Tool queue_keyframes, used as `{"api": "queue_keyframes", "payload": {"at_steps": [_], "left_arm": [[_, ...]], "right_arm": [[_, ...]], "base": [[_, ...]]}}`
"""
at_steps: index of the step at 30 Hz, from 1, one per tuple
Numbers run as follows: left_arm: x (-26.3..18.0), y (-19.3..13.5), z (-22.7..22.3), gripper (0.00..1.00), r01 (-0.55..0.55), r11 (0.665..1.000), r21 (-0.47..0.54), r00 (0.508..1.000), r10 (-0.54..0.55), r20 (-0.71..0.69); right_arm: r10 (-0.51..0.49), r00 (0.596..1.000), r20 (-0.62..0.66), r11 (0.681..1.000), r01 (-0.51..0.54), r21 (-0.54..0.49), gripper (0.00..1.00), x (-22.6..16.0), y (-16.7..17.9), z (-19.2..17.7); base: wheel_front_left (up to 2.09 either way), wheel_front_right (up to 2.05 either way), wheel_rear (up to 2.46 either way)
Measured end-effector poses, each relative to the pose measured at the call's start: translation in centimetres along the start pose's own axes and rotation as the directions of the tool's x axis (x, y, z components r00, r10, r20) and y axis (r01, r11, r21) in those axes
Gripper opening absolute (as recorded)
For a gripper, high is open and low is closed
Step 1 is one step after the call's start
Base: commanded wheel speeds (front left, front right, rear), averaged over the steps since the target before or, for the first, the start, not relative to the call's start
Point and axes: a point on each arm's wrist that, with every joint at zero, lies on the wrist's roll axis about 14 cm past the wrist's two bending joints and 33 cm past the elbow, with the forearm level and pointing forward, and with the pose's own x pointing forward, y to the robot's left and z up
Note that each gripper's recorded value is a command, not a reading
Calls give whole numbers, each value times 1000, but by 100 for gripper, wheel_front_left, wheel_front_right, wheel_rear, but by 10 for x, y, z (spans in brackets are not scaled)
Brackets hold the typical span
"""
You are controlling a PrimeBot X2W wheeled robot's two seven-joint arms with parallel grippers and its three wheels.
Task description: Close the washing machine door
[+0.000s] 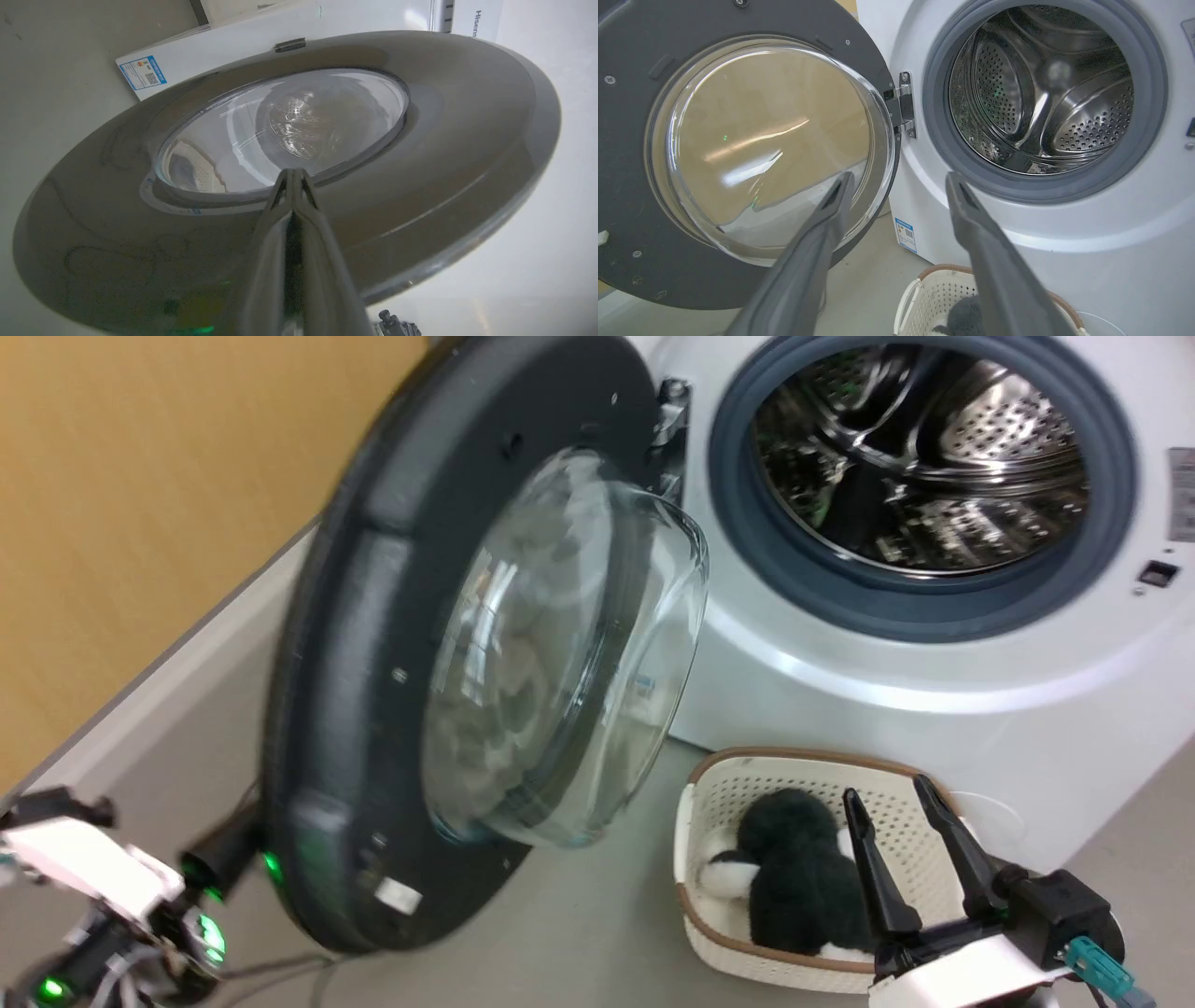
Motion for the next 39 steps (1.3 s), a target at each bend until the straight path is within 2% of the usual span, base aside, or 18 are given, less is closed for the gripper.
{"api": "queue_keyframes", "payload": {"at_steps": [7,14,20,28,32,39], "left_arm": [[12,-21,-74,0,79,996,-39,974,-86,-209],[29,-38,-132,0,113,988,-109,925,-145,-352],[54,-48,-188,0,120,980,-159,866,-181,-466],[94,-49,-253,0,103,976,-191,799,-196,-568],[123,-55,-280,0,122,979,-165,783,-197,-590],[169,-60,-325,0,96,975,-199,772,-199,-604]], "right_arm": [[-94,995,18,995,95,-22,100,-19,-25,10],[-187,982,31,981,188,-43,100,-40,-50,16],[-282,959,38,957,284,-64,100,-65,-75,20],[-438,898,50,894,440,-80,100,-106,-115,26],[-507,860,58,855,510,-91,100,-125,-134,30],[-627,778,40,773,627,-94,100,-165,-160,27]], "base": [[0,0,0],[0,0,0],[0,0,0],[0,0,0],[0,0,0],[0,0,0]]}}
